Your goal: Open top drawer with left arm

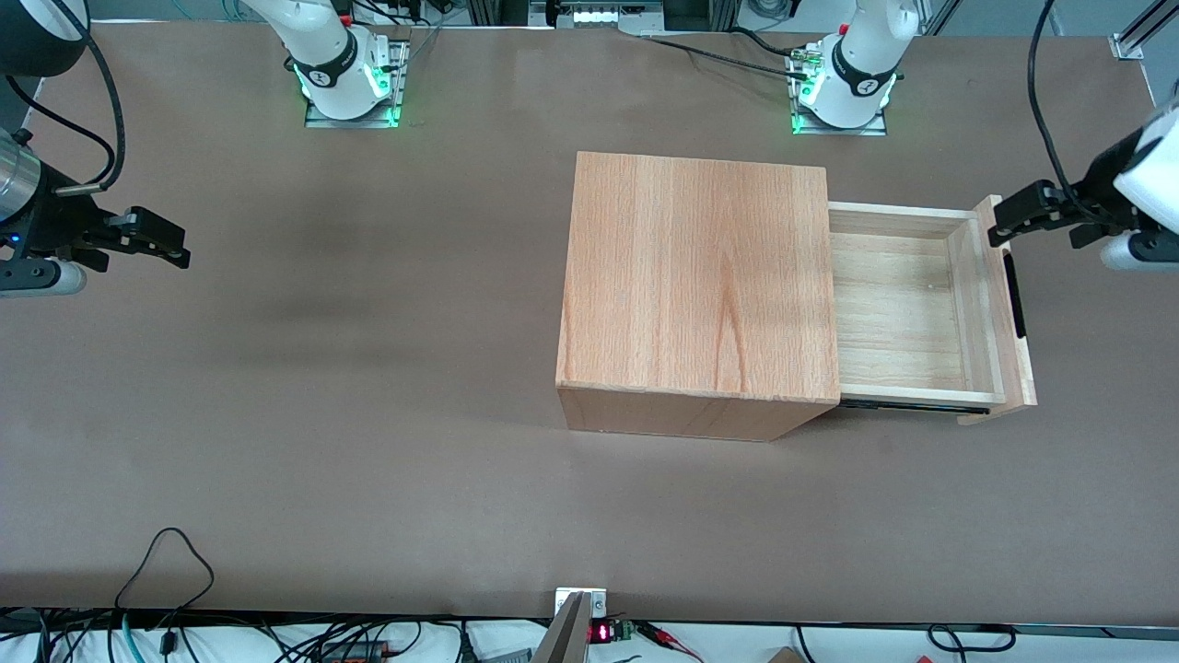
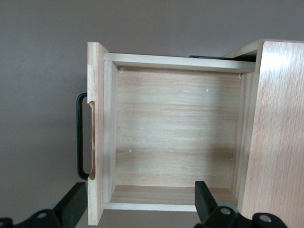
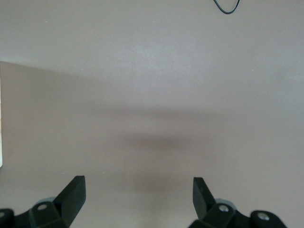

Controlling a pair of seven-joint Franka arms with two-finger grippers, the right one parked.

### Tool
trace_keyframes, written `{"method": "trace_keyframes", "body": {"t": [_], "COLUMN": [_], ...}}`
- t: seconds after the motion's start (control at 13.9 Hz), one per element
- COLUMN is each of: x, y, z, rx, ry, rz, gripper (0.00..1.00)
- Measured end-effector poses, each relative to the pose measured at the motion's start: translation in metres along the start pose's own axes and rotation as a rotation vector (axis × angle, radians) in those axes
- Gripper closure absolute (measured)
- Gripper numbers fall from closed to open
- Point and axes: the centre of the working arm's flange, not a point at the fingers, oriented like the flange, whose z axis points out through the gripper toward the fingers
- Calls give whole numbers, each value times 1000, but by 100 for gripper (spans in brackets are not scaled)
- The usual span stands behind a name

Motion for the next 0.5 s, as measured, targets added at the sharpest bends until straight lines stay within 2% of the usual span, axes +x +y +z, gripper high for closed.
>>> {"method": "trace_keyframes", "body": {"t": [0.14, 0.5], "x": [0, -2], "y": [-4, -14], "z": [3, 11], "rx": [0, 2], "ry": [8, -26], "rz": [-8, -24], "gripper": [0, 0]}}
